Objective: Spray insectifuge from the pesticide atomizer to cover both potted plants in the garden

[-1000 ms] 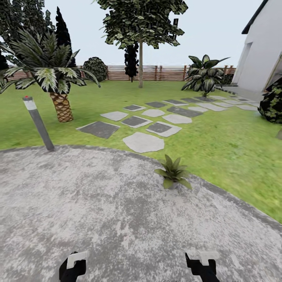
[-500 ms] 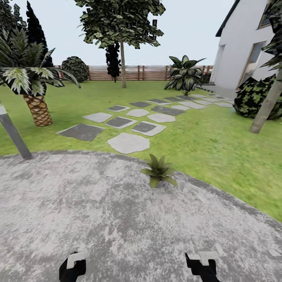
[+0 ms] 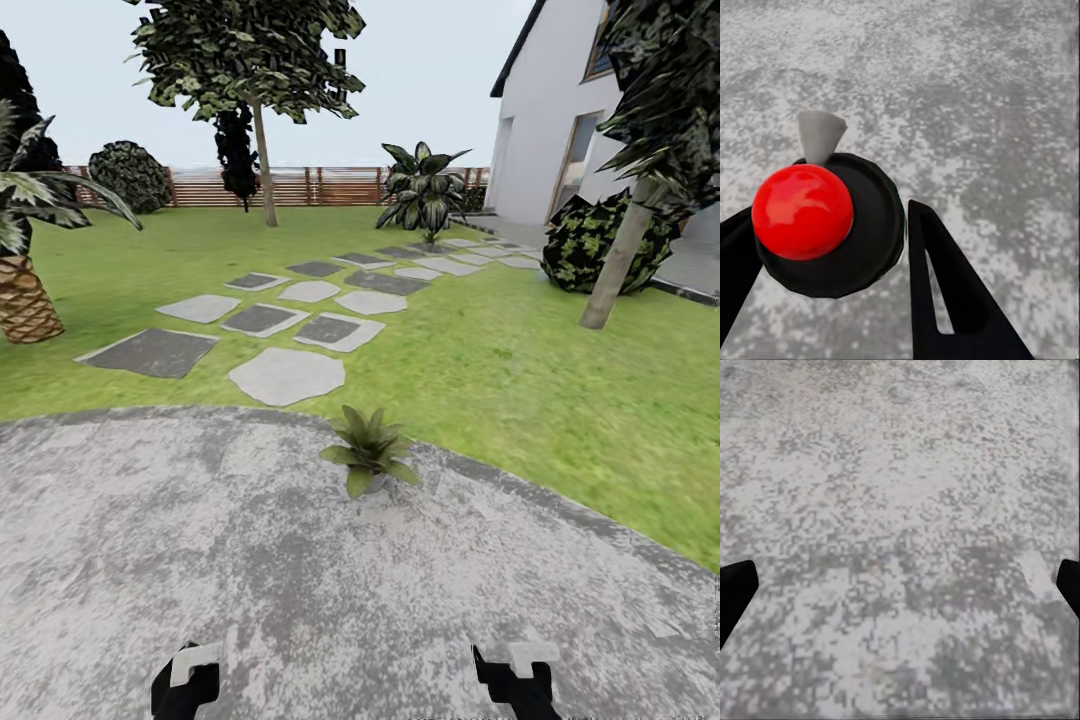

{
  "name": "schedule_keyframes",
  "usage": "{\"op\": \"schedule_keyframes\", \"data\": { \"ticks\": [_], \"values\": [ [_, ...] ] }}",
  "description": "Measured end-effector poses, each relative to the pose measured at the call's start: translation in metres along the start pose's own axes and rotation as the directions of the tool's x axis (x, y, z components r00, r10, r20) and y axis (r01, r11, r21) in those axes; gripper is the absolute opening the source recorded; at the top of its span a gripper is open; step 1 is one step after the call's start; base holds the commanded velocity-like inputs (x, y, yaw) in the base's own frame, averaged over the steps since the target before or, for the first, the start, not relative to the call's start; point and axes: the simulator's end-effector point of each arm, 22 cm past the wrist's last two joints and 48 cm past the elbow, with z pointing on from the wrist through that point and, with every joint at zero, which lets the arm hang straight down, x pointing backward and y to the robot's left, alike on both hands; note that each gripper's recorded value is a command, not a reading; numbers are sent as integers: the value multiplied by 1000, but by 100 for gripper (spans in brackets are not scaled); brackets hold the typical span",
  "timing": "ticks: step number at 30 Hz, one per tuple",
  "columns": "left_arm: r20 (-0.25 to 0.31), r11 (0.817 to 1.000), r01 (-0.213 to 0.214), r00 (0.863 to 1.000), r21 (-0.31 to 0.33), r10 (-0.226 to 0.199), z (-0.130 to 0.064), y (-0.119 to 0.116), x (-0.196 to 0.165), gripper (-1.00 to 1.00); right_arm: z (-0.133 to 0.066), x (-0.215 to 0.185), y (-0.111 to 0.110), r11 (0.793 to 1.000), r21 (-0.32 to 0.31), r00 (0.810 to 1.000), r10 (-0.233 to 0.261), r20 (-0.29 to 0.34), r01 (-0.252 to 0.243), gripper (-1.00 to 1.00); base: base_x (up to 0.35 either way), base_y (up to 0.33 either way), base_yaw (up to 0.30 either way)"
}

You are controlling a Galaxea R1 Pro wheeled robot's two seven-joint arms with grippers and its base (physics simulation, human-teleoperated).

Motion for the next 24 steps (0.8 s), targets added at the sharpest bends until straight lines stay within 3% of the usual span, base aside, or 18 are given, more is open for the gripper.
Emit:
{"op": "schedule_keyframes", "data": {
  "ticks": [11,19,24],
  "values": [
    [-1,1000,0,1000,-1,0,0,0,0,-100,0,0,0,1000,0,1000,0,0,0,100,61,0,-251],
    [0,1000,1,1000,-2,-1,0,0,0,-100,0,0,2,1000,-2,1000,2,1,-2,100,307,0,-33],
    [3,1000,4,1000,-3,-4,1,1,-2,-100,-4,13,-4,1000,6,1000,-2,-29,2,100,55,0,0]
  ]
}}
